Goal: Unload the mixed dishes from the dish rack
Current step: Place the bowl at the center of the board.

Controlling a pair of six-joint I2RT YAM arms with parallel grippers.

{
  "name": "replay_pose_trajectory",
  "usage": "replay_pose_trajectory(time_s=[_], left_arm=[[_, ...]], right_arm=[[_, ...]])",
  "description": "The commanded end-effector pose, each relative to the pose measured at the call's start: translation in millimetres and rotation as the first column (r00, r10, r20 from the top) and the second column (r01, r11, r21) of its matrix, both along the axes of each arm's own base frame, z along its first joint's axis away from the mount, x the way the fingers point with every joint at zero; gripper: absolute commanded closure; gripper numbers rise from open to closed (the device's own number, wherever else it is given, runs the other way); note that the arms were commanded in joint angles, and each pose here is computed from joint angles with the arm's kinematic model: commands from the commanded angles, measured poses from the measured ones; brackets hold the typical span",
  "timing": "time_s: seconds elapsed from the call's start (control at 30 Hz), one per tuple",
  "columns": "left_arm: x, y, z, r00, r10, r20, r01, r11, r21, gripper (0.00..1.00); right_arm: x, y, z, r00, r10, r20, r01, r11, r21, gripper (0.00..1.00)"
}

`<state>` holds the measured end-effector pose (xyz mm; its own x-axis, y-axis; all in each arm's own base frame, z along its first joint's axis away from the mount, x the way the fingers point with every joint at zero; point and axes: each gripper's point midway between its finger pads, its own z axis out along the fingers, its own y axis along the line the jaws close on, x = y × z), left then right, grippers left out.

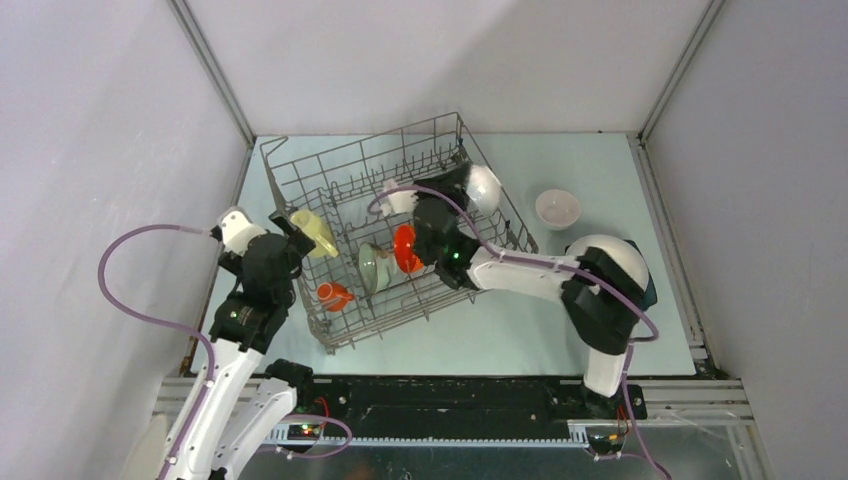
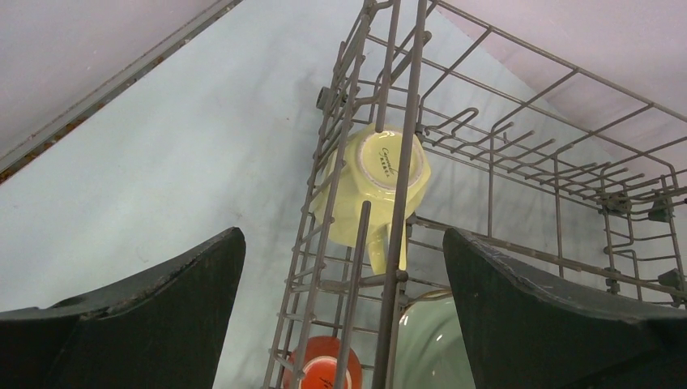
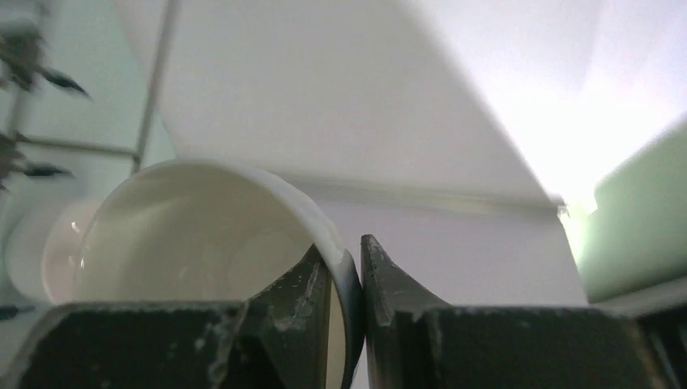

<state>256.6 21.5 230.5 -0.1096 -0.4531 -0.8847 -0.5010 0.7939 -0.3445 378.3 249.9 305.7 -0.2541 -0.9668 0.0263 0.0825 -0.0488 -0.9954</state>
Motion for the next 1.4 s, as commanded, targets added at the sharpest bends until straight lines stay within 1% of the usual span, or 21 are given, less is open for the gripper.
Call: replay_pose_trajectory(time_s=[0.0,0.03,0.07,0.17,0.2,0.23,0.27,0.3,0.33,0.37,0.4,0.43,0.47,0.5,0.53,0.63,0.73,0.83,0.93,1.17,1.37], left_arm=[[-0.5,2.0,2.7,1.0,0.006,0.023,-0.006,1.0,0.002,0.0],[-0.3,1.7,2.8,1.0,0.004,0.024,-0.004,1.0,0.002,0.0],[0.7,0.6,3.0,1.0,-0.002,0.027,0.002,1.0,0.0,0.0],[1.9,-1.4,2.6,1.0,-0.014,0.022,0.014,1.0,0.001,0.0],[2.2,-1.7,2.9,1.0,-0.016,0.022,0.016,1.0,0.001,0.0],[1.9,-1.5,2.6,1.0,-0.015,0.019,0.015,1.0,0.002,0.0],[1.8,-1.3,2.9,1.0,-0.013,0.021,0.013,1.0,0.001,0.0],[2.1,-1.3,3.2,1.0,-0.013,0.024,0.013,1.0,0.0,0.0],[2.3,-1.3,2.8,1.0,-0.012,0.023,0.012,1.0,0.0,0.0],[2.2,-1.6,2.6,1.0,-0.014,0.023,0.014,1.0,0.0,0.0],[1.9,-1.6,2.5,1.0,-0.014,0.022,0.014,1.0,-0.001,0.0],[1.5,-2.0,1.9,1.0,-0.017,0.019,0.017,1.0,-0.002,0.0],[0.9,-1.9,2.8,1.0,-0.017,0.023,0.017,1.0,-0.004,0.0],[0.7,-2.1,2.7,1.0,-0.018,0.023,0.018,1.0,-0.005,0.0],[0.1,-2.0,3.4,0.999,-0.018,0.027,0.019,1.0,-0.006,0.0],[0.1,-1.8,3.1,0.999,-0.017,0.039,0.017,1.0,-0.01,0.0],[0.9,-3.0,3.4,0.999,-0.023,0.043,0.023,1.0,-0.012,0.0],[0.9,-3.4,2.9,0.999,-0.025,0.037,0.026,1.0,-0.011,0.02],[1.5,-3.2,2.9,0.999,-0.023,0.037,0.023,1.0,-0.01,0.02],[3.5,-3.7,0.1,1.0,-0.022,0.018,0.022,1.0,-0.006,0.02],[4.6,-4.2,0.0,1.0,-0.025,0.02,0.025,1.0,-0.005,0.02]], right_arm=[[-23.2,37.2,20.5,0.839,0.429,-0.335,-0.343,0.894,0.287,1.0],[-39.7,43.3,7.6,0.734,0.518,-0.439,-0.393,0.851,0.348,1.0],[-46.3,50.5,16.4,0.693,0.593,-0.409,-0.387,0.785,0.484,1.0],[-43.2,38.8,59.1,0.737,0.651,-0.18,-0.37,0.612,0.699,1.0],[-43.3,41.2,69.5,0.74,0.666,-0.099,-0.347,0.503,0.791,1.0],[-37.7,22.4,84.8,0.766,0.642,-0.04,-0.315,0.429,0.847,1.0],[-40.5,22.8,85.8,0.765,0.644,0.002,-0.226,0.265,0.937,1.0],[-29.3,-6.1,97.0,0.809,0.587,0.043,-0.175,0.17,0.97,1.0],[-39.2,-7.3,100.8,0.793,0.605,0.072,-0.071,-0.026,0.997,1.0],[-23.2,-40.2,90.0,0.833,0.551,0.061,-0.005,-0.103,0.995,1.0],[-35.0,-38.5,104.4,0.805,0.578,0.132,0.062,-0.304,0.951,1.0],[-18.5,-74.6,79.9,0.86,0.501,0.1,0.109,-0.372,0.922,1.0],[-25.7,-78.8,93.4,0.855,0.494,0.159,0.136,-0.509,0.85,1.0],[-12.9,-113.2,72.7,0.904,0.41,0.125,0.14,-0.558,0.818,1.0],[-13.3,-123.9,70.9,0.921,0.371,0.121,0.148,-0.617,0.773,1.0],[2.6,-186.8,36.4,0.984,0.176,0.008,0.115,-0.674,0.73,1.0],[16.5,-224.2,-0.1,0.993,0.051,-0.105,0.112,-0.681,0.724,1.0],[30.4,-256.0,-27.6,0.984,-0.045,-0.171,0.097,-0.675,0.731,1.0],[47.3,-268.0,-49.1,0.976,-0.067,-0.205,0.105,-0.68,0.726,1.0],[74.3,-282.9,-98.5,0.956,-0.105,-0.275,0.152,-0.624,0.766,1.0],[84.5,-272.1,-144.9,0.929,-0.075,-0.363,0.254,-0.584,0.771,1.0]])
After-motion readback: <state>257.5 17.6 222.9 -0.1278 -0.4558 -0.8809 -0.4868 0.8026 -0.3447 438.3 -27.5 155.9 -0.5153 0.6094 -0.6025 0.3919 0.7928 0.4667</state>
